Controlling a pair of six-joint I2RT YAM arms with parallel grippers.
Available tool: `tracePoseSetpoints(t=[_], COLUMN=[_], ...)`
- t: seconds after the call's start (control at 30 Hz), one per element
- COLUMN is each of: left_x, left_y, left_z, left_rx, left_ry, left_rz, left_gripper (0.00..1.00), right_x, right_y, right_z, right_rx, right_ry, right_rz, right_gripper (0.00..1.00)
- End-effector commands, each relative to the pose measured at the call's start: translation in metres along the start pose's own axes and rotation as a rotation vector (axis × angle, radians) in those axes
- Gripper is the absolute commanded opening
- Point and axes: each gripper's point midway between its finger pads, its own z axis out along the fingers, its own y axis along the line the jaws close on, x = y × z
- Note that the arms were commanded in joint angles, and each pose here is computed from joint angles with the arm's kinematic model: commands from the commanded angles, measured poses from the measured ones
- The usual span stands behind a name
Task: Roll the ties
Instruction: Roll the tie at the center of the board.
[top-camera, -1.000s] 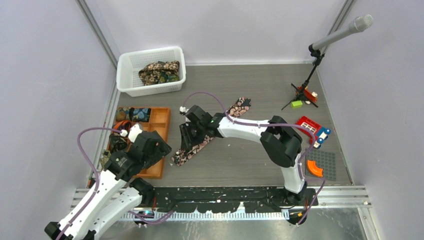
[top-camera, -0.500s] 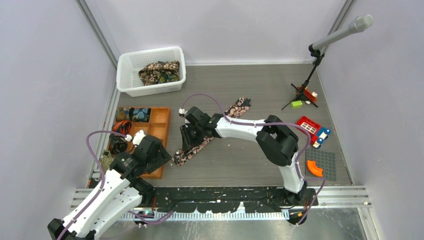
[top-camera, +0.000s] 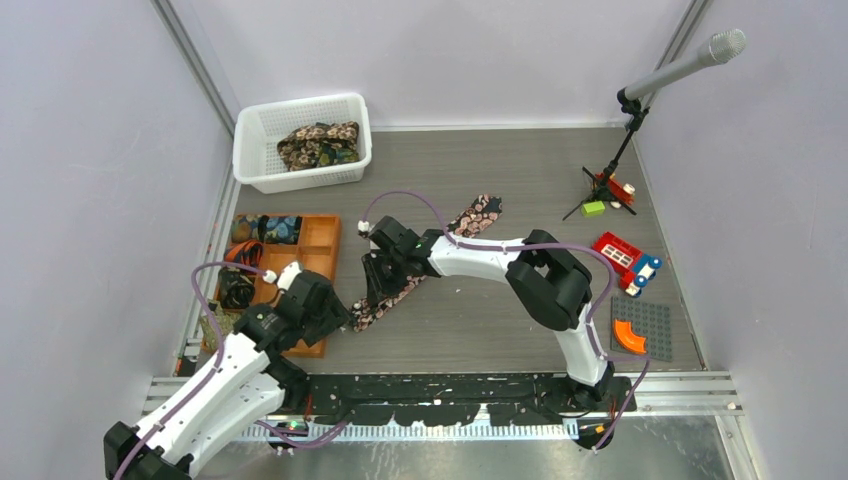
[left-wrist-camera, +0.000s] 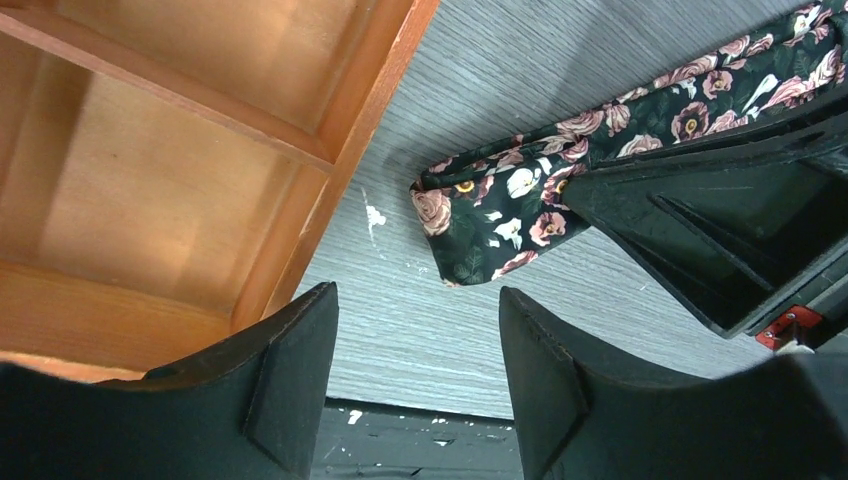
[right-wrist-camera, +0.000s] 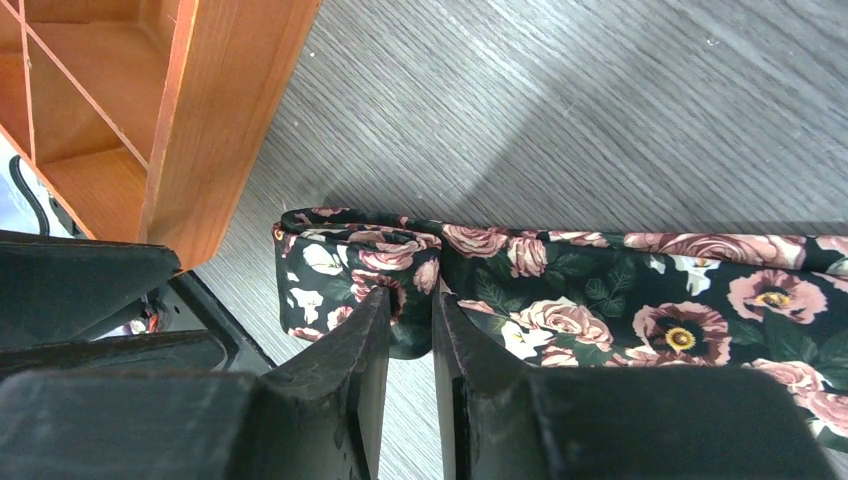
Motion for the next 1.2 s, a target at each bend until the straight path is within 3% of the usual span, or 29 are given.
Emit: tracePoseSetpoints(t=[0.0, 0.6, 1.17], left_x=[-0.004, 0.002, 0.009], left_y=[-0.015, -0.023, -0.016], left_z=[0.008, 0.037, 0.057], left_rx=[0.063, 0.109, 0.1], left_ry=[-0.022, -0.031, -0.038], left_rz=[-0.027, -0.156, -0.183], left_gripper=[0.61, 0.54, 0.48], right_x=[-0.004, 0.009, 0.012], right_y=[-0.003, -0.021, -0.022], right_z=[0.0, 0.006, 0.008], right_rx=[0.0, 0.019, 0.012], right_ry=[-0.021, 0.0, 0.008], right_rz=[-0.02, -0.004, 0.002], right_gripper=[0.27, 0.26, 0.26])
